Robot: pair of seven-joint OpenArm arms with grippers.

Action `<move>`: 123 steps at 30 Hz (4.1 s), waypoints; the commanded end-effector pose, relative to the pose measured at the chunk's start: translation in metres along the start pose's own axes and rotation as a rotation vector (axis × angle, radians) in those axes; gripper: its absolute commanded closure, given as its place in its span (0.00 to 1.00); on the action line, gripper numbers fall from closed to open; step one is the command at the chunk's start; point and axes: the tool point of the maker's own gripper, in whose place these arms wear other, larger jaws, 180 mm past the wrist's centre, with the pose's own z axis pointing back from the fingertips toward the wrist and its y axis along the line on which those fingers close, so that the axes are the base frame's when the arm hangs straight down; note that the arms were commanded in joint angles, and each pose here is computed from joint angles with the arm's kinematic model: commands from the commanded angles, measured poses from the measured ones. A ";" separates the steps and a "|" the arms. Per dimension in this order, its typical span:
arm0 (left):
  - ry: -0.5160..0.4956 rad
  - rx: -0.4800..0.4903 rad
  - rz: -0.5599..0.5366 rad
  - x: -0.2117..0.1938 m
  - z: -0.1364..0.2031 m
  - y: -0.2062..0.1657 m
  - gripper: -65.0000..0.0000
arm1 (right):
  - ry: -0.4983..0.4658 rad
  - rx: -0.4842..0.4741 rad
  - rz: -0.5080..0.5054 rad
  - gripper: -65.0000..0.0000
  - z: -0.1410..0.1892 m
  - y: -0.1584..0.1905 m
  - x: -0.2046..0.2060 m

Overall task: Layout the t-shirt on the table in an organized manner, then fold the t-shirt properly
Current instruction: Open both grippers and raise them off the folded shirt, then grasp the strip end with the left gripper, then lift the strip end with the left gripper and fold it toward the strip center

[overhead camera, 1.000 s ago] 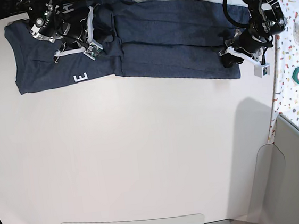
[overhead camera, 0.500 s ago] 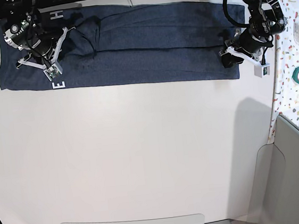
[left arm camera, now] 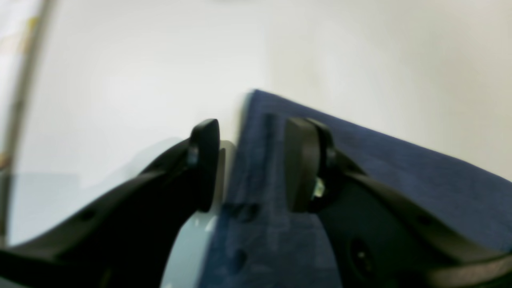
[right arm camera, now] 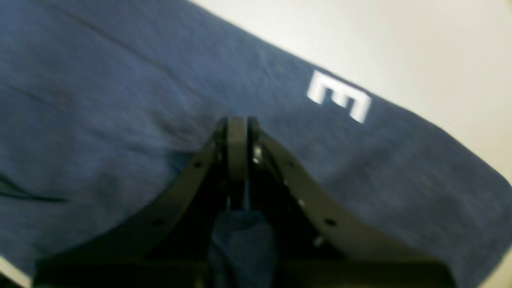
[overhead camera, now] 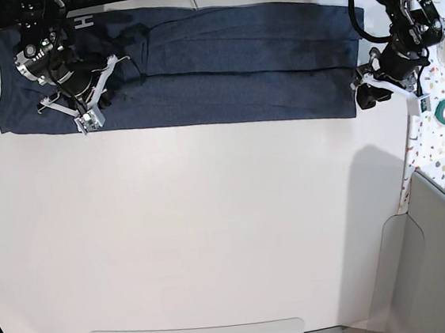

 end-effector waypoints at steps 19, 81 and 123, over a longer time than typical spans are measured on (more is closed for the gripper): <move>0.102 -0.045 0.332 -0.059 0.043 0.090 0.37 | -0.111 -0.015 0.003 1.00 0.005 -0.012 0.037; 0.334 -0.295 0.306 -0.156 0.008 -0.009 0.96 | -0.119 -0.083 -0.037 1.00 0.012 -0.038 0.035; 0.264 -0.771 -0.071 -0.098 0.012 -0.211 1.00 | -0.049 -0.631 -0.395 1.00 0.125 -0.192 -0.066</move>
